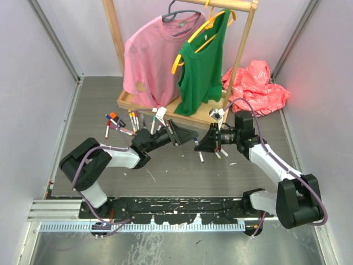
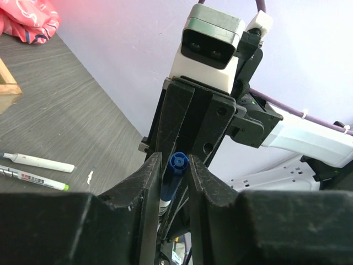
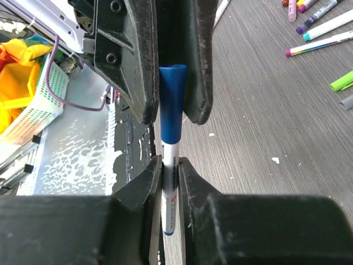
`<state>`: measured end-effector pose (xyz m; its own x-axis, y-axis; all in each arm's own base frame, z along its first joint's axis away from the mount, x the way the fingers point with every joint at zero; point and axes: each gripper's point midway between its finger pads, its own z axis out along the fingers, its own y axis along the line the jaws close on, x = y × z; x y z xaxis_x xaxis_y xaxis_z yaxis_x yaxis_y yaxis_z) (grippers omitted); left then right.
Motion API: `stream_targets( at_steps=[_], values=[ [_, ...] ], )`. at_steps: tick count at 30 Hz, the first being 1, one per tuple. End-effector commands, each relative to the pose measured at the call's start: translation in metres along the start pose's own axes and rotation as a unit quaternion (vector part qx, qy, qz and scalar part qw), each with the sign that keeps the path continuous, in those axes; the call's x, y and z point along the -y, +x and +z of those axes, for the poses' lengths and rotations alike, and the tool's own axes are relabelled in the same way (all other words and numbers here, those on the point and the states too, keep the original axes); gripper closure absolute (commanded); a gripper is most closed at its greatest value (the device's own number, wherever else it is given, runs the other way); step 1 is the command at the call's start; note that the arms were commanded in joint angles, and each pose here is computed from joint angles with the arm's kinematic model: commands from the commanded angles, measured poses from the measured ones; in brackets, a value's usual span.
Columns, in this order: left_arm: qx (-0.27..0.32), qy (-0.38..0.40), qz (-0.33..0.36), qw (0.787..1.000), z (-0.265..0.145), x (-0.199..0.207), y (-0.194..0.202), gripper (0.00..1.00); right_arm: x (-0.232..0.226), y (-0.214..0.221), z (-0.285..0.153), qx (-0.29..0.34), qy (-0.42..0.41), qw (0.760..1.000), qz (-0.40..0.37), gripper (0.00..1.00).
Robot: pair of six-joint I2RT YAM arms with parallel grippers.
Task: Open the pen caps
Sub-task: Open the pen cap from the pen, then place the pen at the center of the board.
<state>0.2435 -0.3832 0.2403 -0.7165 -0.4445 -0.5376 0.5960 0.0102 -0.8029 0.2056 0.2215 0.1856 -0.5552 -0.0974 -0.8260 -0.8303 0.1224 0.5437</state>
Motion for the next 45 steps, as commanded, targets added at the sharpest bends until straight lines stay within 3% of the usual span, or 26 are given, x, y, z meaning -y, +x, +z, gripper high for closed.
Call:
stream_targets(
  at_steps=[1, 6, 11, 15, 23, 27, 32, 37, 45],
  values=[
    [-0.003, -0.008, 0.046, 0.999, 0.002, 0.007, -0.001, 0.76, -0.007, -0.019, 0.0, 0.008, -0.016, 0.999, -0.04, 0.99],
    [-0.023, -0.053, 0.108, 0.992, -0.001, 0.006, 0.005, 1.0, -0.006, -0.018, 0.0, 0.005, -0.017, 0.999, -0.033, 0.99],
    [0.0, -0.084, 0.203, 0.976, -0.01, 0.014, -0.018, 1.0, -0.007, -0.017, 0.0, 0.003, -0.023, 0.999, -0.029, 0.99],
    [0.072, -0.111, 0.271, 0.953, -0.017, 0.03, -0.066, 1.0, -0.006, -0.013, 0.001, -0.001, -0.027, 0.999, -0.028, 0.99],
    [0.248, -0.07, 0.266, 0.929, -0.039, 0.083, -0.171, 1.0, 0.001, 0.004, 0.005, -0.042, -0.023, 0.998, -0.031, 0.99],
    [0.286, -0.08, 0.254, 0.921, -0.055, 0.086, -0.189, 1.0, 0.008, 0.01, 0.007, -0.064, -0.008, 0.997, -0.038, 0.99],
    [0.252, -0.117, 0.242, 0.93, -0.07, 0.065, -0.171, 1.0, 0.039, 0.007, -0.006, -0.105, 0.095, 0.986, -0.087, 0.99],
    [0.18, -0.171, 0.198, 0.948, -0.083, 0.018, -0.128, 1.0, 0.091, 0.0, -0.057, -0.142, 0.269, 0.942, -0.144, 0.99],
    [0.093, -0.175, 0.094, 0.976, -0.077, -0.04, -0.066, 1.0, 0.134, 0.018, -0.123, -0.184, 0.399, 0.894, -0.092, 0.99]
  ],
)
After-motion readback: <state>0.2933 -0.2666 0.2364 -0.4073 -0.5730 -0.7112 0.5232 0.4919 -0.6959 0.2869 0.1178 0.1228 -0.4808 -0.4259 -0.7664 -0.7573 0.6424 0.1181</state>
